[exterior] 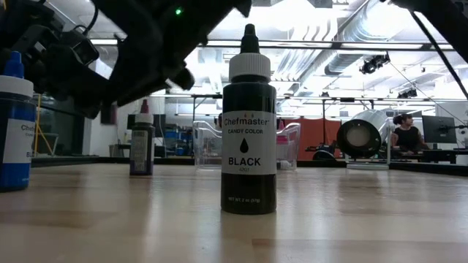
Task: Pick & Place food coloring
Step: Put the small orange food coloring into the transparent container
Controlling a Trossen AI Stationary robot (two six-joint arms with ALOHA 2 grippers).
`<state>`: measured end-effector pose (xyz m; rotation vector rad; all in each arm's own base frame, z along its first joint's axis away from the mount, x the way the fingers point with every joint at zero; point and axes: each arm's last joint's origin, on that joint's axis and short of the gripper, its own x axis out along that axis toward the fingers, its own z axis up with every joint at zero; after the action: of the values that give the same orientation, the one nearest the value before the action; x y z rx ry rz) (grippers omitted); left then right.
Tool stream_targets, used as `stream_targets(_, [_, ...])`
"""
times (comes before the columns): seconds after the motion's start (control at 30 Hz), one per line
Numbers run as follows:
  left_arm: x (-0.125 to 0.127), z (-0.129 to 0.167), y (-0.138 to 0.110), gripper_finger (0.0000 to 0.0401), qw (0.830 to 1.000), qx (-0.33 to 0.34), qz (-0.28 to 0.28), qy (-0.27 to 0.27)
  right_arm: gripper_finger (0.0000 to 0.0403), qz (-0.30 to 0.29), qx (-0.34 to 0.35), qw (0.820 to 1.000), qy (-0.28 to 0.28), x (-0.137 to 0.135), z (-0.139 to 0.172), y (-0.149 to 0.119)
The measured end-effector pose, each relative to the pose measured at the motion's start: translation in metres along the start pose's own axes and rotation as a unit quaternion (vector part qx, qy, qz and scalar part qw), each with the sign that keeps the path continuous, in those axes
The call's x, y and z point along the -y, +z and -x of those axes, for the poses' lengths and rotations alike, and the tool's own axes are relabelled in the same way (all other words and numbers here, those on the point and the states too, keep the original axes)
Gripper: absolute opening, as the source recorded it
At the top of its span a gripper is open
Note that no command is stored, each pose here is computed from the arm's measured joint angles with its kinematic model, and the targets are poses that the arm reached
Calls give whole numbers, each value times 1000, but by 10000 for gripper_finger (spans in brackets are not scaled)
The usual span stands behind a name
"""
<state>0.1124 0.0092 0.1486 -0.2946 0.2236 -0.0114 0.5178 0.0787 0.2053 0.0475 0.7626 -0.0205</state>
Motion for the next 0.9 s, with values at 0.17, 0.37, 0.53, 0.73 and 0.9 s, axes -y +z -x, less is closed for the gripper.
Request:
stream_targets(0.17, [0, 0, 0, 234, 1000, 0, 0, 0, 59, -47, 23, 998, -20, 8, 19, -6])
stream_targets(0.37, [0, 0, 0, 234, 1000, 0, 0, 0, 59, -100, 69, 991, -51, 16, 38, -30])
stream_targets(0.53, [0, 0, 0, 234, 1000, -1, 0, 0, 59, -133, 94, 983, -85, 24, 57, -44])
stream_targets(0.73, [0, 0, 0, 234, 1000, -1, 0, -1, 59, -160, 101, 975, -115, 43, 88, -54])
stream_targets(0.9, [0, 0, 0, 234, 1000, 0, 0, 0, 59, -157, 113, 973, -126, 75, 114, -56])
